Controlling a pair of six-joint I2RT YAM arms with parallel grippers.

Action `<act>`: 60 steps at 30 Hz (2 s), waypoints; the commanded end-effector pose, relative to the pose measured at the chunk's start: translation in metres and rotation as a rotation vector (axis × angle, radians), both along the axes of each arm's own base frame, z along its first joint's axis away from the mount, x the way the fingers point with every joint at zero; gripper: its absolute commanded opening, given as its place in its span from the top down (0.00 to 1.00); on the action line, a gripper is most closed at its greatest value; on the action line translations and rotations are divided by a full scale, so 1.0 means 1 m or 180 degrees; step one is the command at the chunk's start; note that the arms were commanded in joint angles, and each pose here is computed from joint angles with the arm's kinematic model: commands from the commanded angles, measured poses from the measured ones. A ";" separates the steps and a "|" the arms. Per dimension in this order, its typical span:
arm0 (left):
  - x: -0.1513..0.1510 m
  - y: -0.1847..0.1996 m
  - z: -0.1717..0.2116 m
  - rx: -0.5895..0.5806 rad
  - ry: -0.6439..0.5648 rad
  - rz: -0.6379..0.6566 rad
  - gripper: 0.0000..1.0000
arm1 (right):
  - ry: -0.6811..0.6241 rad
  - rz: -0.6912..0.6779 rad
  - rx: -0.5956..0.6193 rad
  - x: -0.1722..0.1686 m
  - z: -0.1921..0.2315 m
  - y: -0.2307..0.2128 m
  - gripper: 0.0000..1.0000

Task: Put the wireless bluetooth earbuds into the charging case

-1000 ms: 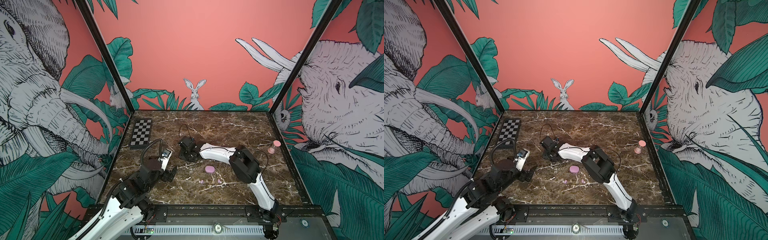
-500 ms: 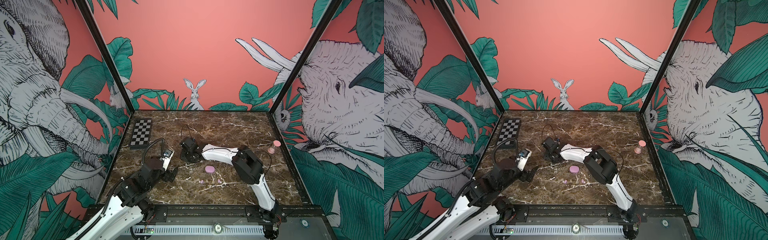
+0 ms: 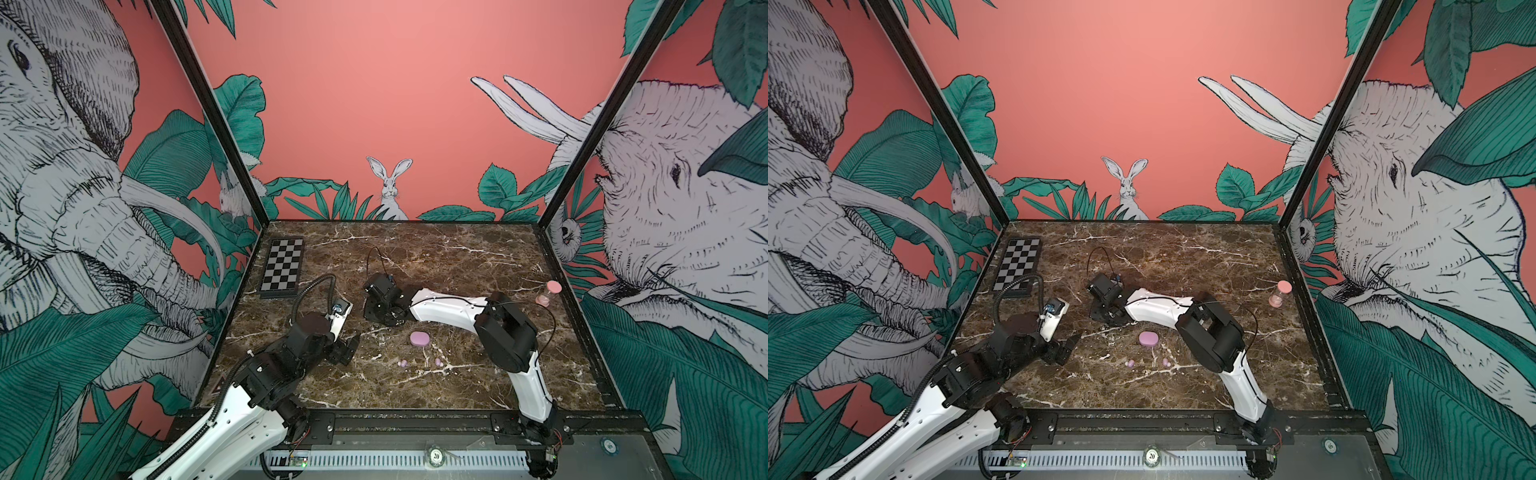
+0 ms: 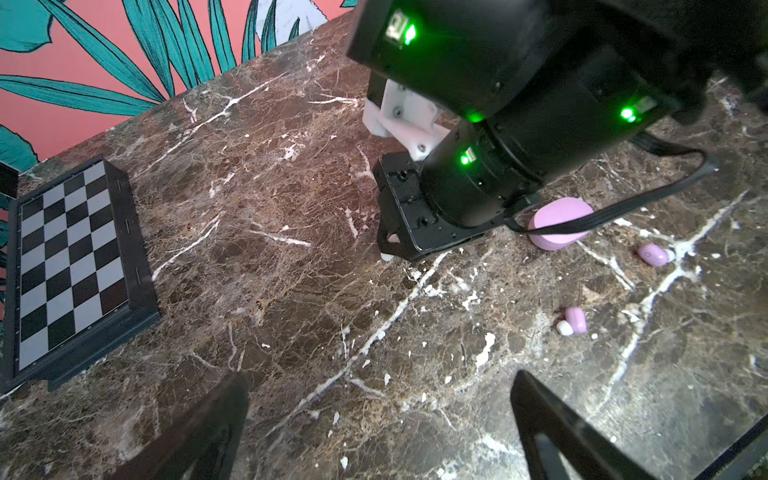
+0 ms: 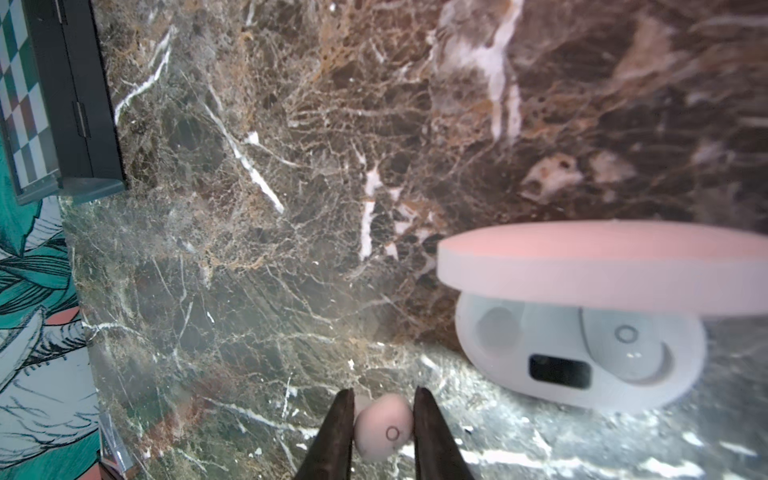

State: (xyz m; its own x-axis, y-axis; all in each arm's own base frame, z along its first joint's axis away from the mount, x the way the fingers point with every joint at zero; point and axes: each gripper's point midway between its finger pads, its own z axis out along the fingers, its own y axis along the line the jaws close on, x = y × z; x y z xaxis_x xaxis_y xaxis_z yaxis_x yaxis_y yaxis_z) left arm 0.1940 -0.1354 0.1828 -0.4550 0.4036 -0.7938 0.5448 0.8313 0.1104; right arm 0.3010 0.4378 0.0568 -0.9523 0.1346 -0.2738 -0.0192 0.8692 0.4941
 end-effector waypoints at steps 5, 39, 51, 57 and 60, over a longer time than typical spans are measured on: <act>-0.002 -0.007 -0.007 0.0003 0.0092 -0.0099 0.01 | -0.0241 0.0032 0.0001 0.002 0.027 -0.006 0.75; 0.009 0.028 0.016 0.0047 -0.0333 0.0460 0.01 | -0.0428 0.0994 -0.0035 0.005 0.039 0.042 0.44; 0.010 0.029 0.016 0.0070 -0.0332 0.0452 0.01 | -0.0304 0.1472 -0.0229 0.007 0.003 0.079 0.44; 0.010 0.028 0.015 0.0060 -0.0328 0.0438 0.01 | -0.0413 0.1653 -0.0443 0.015 -0.005 0.082 0.45; 0.009 0.027 0.015 0.0061 -0.0323 0.0423 0.01 | -0.0431 0.1710 -0.0533 0.018 -0.009 0.082 0.45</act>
